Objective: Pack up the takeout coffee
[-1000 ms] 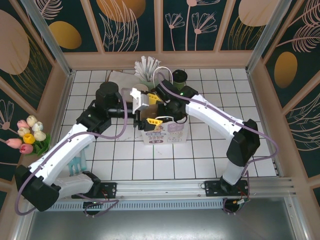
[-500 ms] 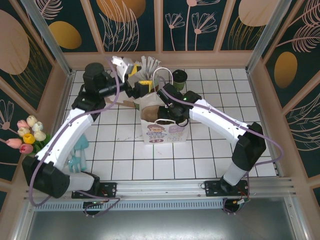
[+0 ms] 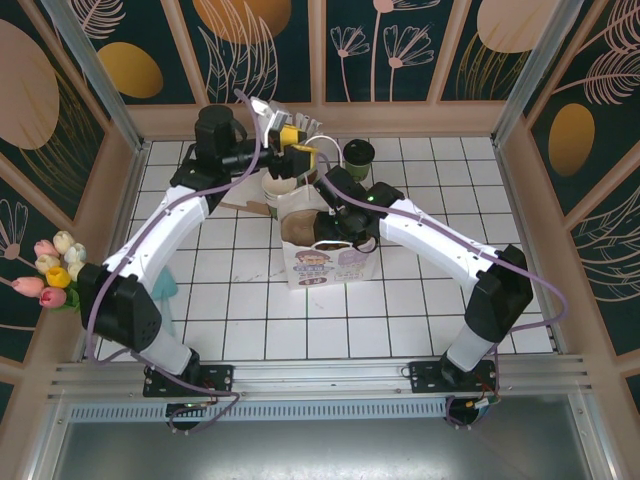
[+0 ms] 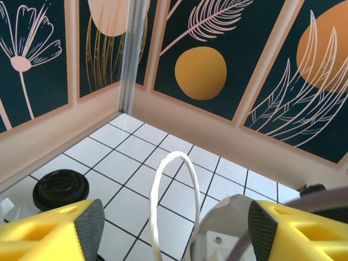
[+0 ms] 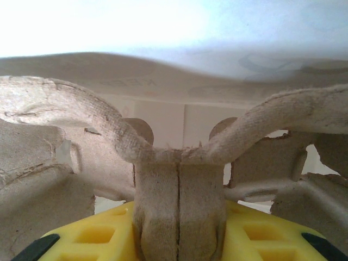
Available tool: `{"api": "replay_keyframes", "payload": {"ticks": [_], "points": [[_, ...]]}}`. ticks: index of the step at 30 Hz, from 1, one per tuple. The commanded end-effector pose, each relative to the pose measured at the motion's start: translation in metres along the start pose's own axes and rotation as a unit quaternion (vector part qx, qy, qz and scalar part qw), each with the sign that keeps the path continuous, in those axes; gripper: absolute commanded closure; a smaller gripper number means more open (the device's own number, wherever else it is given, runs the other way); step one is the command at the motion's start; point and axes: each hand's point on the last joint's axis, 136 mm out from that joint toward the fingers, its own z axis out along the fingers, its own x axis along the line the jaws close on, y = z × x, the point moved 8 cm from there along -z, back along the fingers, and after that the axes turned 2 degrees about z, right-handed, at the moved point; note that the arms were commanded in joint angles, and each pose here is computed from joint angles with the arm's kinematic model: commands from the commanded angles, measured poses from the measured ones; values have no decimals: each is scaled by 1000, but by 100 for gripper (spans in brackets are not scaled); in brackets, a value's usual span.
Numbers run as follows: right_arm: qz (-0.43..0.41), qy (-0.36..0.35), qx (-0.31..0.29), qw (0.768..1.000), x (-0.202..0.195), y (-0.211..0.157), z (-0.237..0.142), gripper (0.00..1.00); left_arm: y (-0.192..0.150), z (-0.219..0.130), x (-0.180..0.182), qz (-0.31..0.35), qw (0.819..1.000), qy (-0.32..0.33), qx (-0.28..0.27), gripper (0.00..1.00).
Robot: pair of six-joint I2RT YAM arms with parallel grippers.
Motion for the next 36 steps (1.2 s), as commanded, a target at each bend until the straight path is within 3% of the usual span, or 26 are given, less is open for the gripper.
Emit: {"api": "replay_keyframes", "payload": {"ticks": [1,4,7,12,15,18,24,36], "points": [[-7,20,-17,1000,4,2,-12,63,5,9,3,-14,1000,-18,1,40],[-5,17,-10,1000,3,0,-11,63,6,12,6,-25,1000,-19,-1,66],[4,5,1,1000,1,-1,-7,63,11,11,8,-38,999,-3,-15,99],[20,-7,34,999,-4,-3,2,63,14,1,14,-78,993,69,-64,100],[20,-10,54,998,-4,-5,7,63,13,-3,7,-93,990,49,-90,100],[20,-10,61,998,-3,-1,11,63,4,3,2,-113,990,18,-78,100],[15,-11,70,997,-2,8,24,63,-6,9,3,-134,989,24,-57,100],[2,-18,73,997,-7,5,46,64,2,7,-5,-120,992,3,-48,97]]}}
